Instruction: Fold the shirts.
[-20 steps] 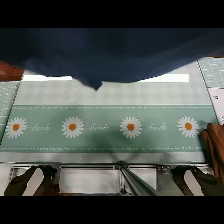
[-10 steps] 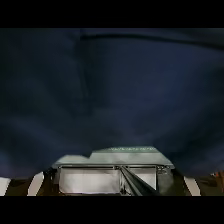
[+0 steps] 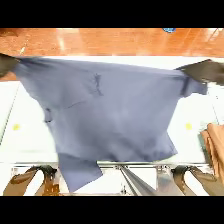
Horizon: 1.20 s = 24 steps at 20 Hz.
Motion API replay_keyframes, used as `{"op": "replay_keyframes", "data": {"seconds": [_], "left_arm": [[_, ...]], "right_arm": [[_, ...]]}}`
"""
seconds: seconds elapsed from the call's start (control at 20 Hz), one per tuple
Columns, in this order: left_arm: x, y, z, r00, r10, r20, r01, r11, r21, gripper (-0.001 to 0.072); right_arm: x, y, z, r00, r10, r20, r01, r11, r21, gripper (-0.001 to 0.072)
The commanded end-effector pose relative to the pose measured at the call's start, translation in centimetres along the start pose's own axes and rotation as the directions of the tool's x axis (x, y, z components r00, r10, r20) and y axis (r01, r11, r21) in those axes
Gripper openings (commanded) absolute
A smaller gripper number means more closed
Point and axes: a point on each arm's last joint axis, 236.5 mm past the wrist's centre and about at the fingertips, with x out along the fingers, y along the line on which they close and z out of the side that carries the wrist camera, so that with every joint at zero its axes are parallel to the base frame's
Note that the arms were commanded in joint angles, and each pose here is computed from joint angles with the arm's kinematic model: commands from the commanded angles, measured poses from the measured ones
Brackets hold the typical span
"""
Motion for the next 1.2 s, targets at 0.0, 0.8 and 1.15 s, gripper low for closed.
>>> {"op": "replay_keyframes", "data": {"seconds": [0.0, 0.8, 1.15], "left_arm": [[10.0, 5.7, -4.1, 0.995, 0.059, -0.076, -0.065, 0.995, -0.08, 0.0018], [12.5, 15.1, -5.2, 0.871, 0.005, -0.492, -0.149, 0.956, -0.253, 0.0506], [3.4, 19.4, -17.4, 0.873, 0.063, -0.484, -0.324, 0.815, -0.48, 0.0506]], "right_arm": [[10.3, -7.3, -0.6, 0.998, -0.04, -0.052, 0.045, 0.993, 0.113, 0.0025], [7.0, -19.4, 3.0, 0.93, -0.201, -0.309, 0.267, 0.944, 0.191, 0.0408], [-0.5, -20.6, -9.1, 0.893, -0.372, -0.255, 0.448, 0.798, 0.404, 0.0409]]}}
